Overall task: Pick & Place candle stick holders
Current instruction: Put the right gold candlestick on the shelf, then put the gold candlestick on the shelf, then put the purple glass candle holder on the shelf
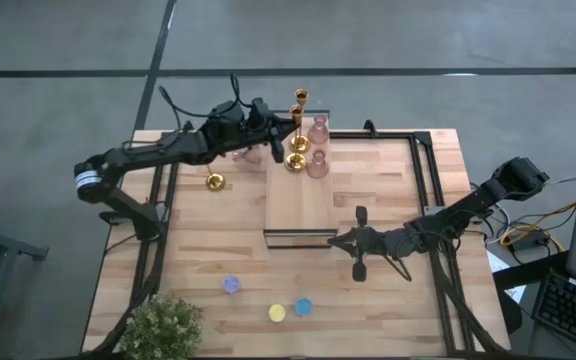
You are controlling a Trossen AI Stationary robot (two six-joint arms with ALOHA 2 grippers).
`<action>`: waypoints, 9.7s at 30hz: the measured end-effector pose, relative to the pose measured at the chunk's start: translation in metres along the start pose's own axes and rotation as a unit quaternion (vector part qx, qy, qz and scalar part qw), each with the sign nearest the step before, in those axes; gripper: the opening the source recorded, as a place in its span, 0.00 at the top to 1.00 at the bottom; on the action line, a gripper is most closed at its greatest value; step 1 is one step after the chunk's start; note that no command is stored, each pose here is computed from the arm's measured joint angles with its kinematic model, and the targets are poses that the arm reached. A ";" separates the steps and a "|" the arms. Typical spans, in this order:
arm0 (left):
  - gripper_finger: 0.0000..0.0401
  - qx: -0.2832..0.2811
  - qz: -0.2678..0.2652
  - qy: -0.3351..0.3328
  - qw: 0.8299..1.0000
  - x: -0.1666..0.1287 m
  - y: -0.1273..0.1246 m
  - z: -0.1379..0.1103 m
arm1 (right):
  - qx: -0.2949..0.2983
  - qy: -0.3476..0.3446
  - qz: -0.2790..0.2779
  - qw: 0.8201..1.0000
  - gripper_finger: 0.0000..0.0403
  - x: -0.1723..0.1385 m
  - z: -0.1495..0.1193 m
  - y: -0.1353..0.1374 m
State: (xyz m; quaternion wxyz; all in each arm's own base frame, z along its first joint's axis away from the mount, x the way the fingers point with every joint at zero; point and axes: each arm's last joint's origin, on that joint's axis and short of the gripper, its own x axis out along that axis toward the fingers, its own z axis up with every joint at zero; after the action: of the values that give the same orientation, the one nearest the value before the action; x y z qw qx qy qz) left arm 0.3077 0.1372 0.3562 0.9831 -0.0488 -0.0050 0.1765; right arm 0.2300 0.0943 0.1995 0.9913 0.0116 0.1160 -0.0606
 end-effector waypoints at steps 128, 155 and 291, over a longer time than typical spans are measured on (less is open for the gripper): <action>0.61 0.065 0.349 0.228 0.907 -0.185 0.019 -0.139 | 0.002 -0.002 -0.025 1.000 0.98 0.000 -0.002 -0.002; 0.77 0.046 0.245 0.165 0.954 -0.179 0.010 -0.104 | 0.002 -0.002 -0.026 1.000 0.98 0.000 -0.002 -0.002; 0.51 0.260 0.225 0.299 0.890 -0.107 -0.012 -0.015 | 0.007 -0.001 -0.039 0.999 0.98 -0.001 -0.004 -0.003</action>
State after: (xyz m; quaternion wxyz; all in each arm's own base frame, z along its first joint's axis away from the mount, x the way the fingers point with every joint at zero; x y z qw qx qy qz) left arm 0.2117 0.0876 0.3436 0.8494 0.1585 0.3463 0.3654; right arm 0.2275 0.0912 0.1954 0.9882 0.0144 0.1154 -0.0997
